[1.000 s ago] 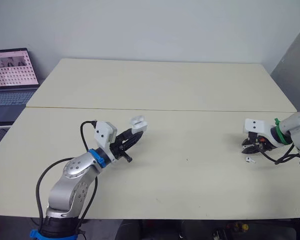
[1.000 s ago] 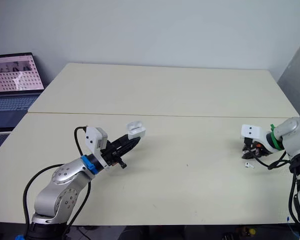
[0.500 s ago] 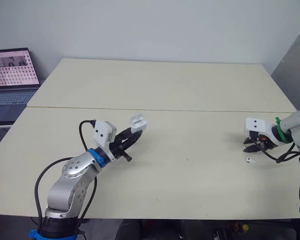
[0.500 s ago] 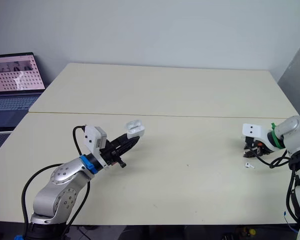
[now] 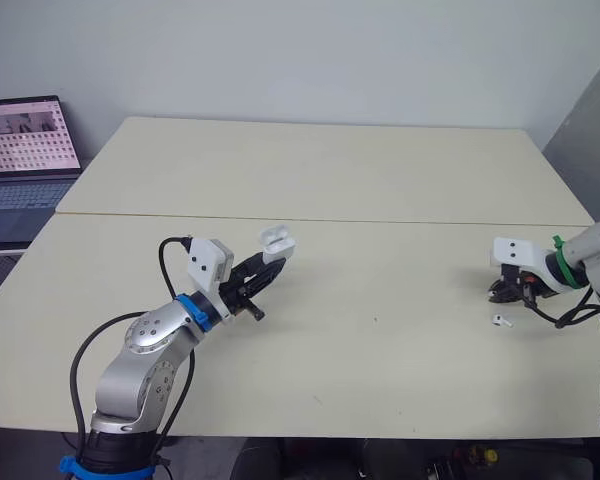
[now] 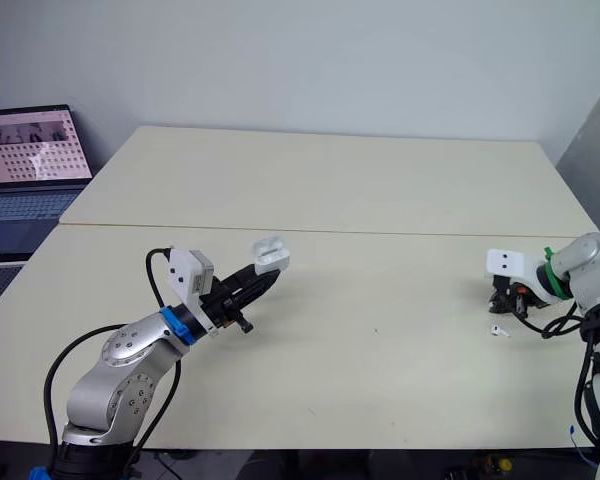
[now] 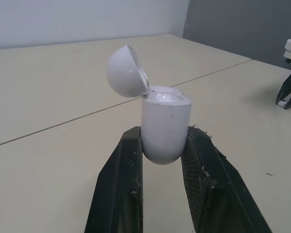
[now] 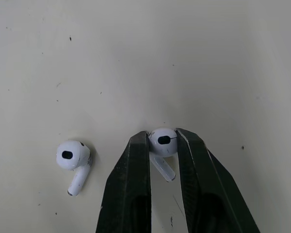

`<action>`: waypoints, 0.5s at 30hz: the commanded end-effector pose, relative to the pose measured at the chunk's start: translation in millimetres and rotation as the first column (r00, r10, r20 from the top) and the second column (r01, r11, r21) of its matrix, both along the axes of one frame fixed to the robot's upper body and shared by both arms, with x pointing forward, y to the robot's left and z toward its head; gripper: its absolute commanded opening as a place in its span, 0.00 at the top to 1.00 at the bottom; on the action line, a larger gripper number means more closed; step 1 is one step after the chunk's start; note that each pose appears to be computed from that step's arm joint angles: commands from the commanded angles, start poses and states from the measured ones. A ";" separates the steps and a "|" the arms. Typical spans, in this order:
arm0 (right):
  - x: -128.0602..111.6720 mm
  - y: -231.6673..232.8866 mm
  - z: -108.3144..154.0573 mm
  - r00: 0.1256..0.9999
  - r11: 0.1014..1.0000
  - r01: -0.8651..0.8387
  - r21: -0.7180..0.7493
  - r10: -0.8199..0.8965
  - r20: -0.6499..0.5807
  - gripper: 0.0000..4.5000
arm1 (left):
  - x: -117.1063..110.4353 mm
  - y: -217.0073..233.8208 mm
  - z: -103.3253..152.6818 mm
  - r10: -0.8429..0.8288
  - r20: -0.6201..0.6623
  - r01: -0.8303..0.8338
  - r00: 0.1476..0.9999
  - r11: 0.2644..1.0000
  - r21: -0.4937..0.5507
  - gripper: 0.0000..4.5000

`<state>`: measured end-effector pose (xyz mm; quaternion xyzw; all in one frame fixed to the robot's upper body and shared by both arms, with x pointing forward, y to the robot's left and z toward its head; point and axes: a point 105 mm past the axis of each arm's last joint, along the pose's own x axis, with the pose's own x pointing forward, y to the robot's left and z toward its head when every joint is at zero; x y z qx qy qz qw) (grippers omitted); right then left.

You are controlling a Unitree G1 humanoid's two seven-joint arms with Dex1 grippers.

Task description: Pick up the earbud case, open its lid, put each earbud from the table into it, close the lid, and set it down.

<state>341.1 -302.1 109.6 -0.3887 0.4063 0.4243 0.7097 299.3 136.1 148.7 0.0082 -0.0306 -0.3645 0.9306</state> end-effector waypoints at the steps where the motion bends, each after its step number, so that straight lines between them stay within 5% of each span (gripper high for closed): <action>1: 1.7 7.1 13.3 0.999 0.997 0.016 0.077 -0.019 0.034 0.91 | 0.1 -4.1 9.8 -0.021 0.046 0.021 0.999 1.000 -0.009 0.84; 5: 8.1 61.9 39.4 0.996 0.945 -0.044 0.325 0.015 0.091 0.91 | 4.2 -7.3 10.5 -0.026 0.055 0.027 0.998 0.999 -0.019 0.84; 8: 14.9 168.2 101.4 0.965 0.672 -0.142 0.727 -0.071 0.254 0.91 | 18.2 -16.5 15.3 -0.001 0.090 0.008 0.996 0.997 -0.077 0.84; 15: -2.0 253.3 158.5 0.943 0.156 -0.081 0.984 -0.308 0.127 0.91 | 35.9 -34.6 30.8 0.023 0.135 -0.001 0.991 0.987 -0.161 0.84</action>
